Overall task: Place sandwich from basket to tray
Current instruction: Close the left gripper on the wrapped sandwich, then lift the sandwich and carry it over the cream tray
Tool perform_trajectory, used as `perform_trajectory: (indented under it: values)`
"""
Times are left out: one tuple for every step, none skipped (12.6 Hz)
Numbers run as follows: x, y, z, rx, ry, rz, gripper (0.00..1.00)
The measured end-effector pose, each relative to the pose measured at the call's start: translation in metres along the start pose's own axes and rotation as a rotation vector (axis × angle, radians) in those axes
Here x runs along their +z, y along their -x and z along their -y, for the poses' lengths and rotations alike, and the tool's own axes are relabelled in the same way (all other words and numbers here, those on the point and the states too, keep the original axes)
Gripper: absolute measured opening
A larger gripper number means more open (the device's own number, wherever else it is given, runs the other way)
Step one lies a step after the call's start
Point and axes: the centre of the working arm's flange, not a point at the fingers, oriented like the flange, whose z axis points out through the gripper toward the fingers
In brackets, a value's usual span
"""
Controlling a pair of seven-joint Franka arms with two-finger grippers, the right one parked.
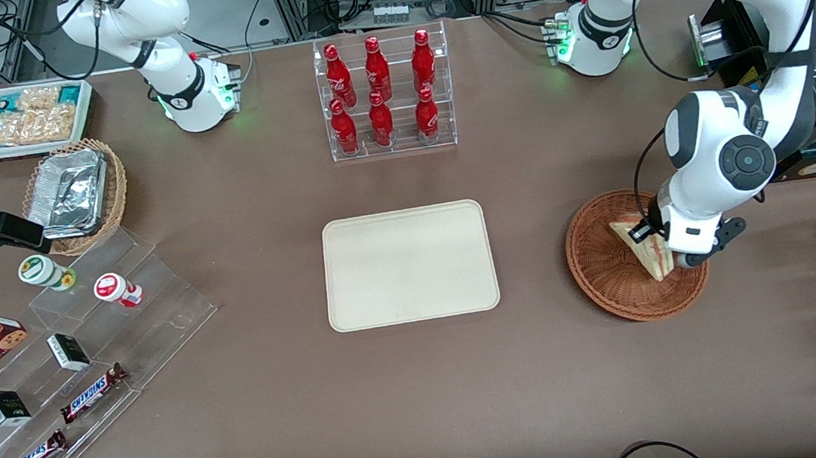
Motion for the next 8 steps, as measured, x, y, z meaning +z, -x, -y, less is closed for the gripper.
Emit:
perform_trajectory:
  values:
    - [-0.014, 0.006, -0.017, 0.066, -0.004, -0.003, 0.2]
    - [-0.023, 0.014, -0.034, 0.133, -0.003, -0.011, 0.19]
    - [-0.029, 0.026, -0.052, 0.191, 0.001, -0.021, 0.19]
    - [-0.032, 0.039, -0.072, 0.24, 0.004, -0.029, 0.19]
    - [-0.033, 0.053, -0.094, 0.288, 0.005, -0.034, 0.19]
    - [-0.031, 0.068, -0.117, 0.334, 0.005, -0.037, 0.19]
    - [-0.027, 0.084, -0.143, 0.379, 0.004, -0.038, 0.19]
    - [-0.021, 0.1, -0.171, 0.407, 0.005, -0.038, 0.19]
